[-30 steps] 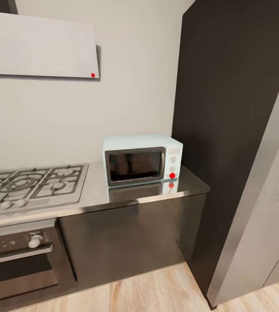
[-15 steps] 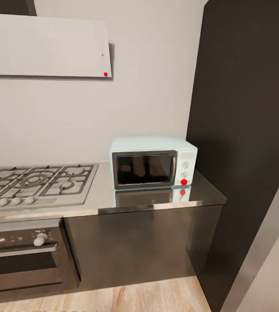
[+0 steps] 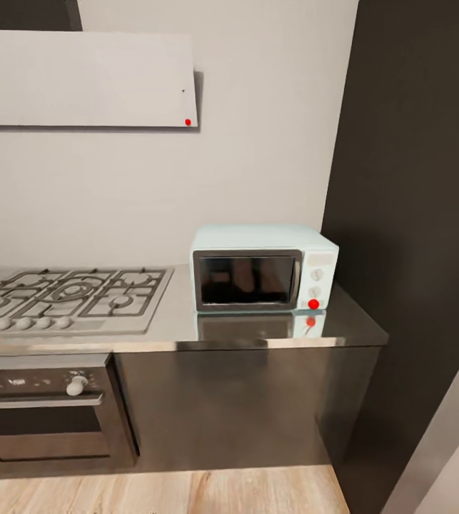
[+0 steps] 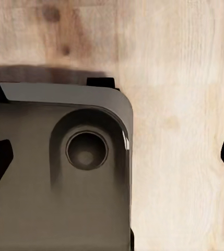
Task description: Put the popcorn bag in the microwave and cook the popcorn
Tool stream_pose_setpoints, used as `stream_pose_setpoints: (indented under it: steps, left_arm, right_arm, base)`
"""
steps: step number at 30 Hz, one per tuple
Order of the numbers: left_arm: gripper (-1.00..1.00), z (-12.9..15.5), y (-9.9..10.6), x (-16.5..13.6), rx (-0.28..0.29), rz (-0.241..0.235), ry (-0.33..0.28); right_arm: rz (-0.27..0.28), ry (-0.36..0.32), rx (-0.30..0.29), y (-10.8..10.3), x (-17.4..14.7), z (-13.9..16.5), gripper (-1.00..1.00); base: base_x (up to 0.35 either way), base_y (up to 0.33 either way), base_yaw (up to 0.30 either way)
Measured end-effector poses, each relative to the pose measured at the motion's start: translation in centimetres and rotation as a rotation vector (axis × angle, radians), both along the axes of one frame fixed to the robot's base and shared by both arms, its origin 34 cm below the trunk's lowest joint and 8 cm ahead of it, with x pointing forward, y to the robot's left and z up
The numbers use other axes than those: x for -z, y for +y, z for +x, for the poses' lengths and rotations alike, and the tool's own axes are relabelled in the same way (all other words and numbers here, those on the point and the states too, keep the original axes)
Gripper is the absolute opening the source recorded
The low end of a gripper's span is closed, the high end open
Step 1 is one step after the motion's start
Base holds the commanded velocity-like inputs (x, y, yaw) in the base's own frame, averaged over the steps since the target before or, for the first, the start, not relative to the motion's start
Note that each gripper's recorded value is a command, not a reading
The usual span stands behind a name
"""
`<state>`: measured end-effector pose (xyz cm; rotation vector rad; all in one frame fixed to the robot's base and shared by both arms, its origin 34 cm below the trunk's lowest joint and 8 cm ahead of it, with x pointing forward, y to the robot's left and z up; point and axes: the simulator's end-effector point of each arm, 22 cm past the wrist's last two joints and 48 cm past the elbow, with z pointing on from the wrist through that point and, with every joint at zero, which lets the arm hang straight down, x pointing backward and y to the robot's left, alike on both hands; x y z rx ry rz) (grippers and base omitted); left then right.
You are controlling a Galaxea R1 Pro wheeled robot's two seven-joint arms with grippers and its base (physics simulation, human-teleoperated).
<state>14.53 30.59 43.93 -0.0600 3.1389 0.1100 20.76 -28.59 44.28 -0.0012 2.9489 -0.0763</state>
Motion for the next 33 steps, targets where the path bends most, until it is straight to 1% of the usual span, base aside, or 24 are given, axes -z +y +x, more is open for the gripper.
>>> stream_pose_setpoints:
  steps: [5,8,17,19,20,21,22,33]
  left_arm:
    - [1.00,0.1,-0.3,0.0,-0.001,-0.003,-0.002]
    - [1.00,0.0,-1.1,-0.1,-0.003,-0.014,0.001]
    - [1.00,0.0,-1.3,-1.6,-0.010,-0.015,0.002]
    - [1.00,0.0,-1.0,-1.9,-0.032,-0.011,0.001]
    - [1.00,0.0,-0.8,-2.1,-0.094,-0.006,-0.002]
    - [1.00,0.0,-0.7,-2.3,-0.123,-0.005,-0.004]
    - [1.00,0.0,-0.6,-2.4,-0.136,-0.005,-0.004]
    - [1.00,-0.1,-0.5,-4.2,-0.140,-0.003,-0.004]
  right_arm:
    - [0.001,0.000,-0.003,0.0,0.0,0.0,1.00]
    - [0.002,-0.001,-0.010,0.1,-0.2,0.0,1.00]
    - [0.001,0.000,-0.011,0.1,-1.7,0.0,1.00]
    - [0.002,0.000,-0.009,0.1,-2.0,0.0,1.00]
    - [0.001,0.000,-0.007,0.1,-2.1,0.0,1.00]
    - [0.001,0.000,-0.006,0.0,-2.3,0.0,1.00]
    - [0.001,0.000,-0.004,0.1,-2.5,0.0,1.00]
    - [0.002,0.001,-0.005,0.1,-4.2,0.0,1.00]
  base:
    - [0.025,-0.103,0.158]
    - [0.002,-0.007,0.014]
    - [0.000,0.000,0.000]
    - [0.000,0.000,0.000]
    - [0.000,0.000,0.000]
    - [0.000,0.000,0.000]
    - [0.000,0.000,0.000]
    - [0.000,0.000,0.000]
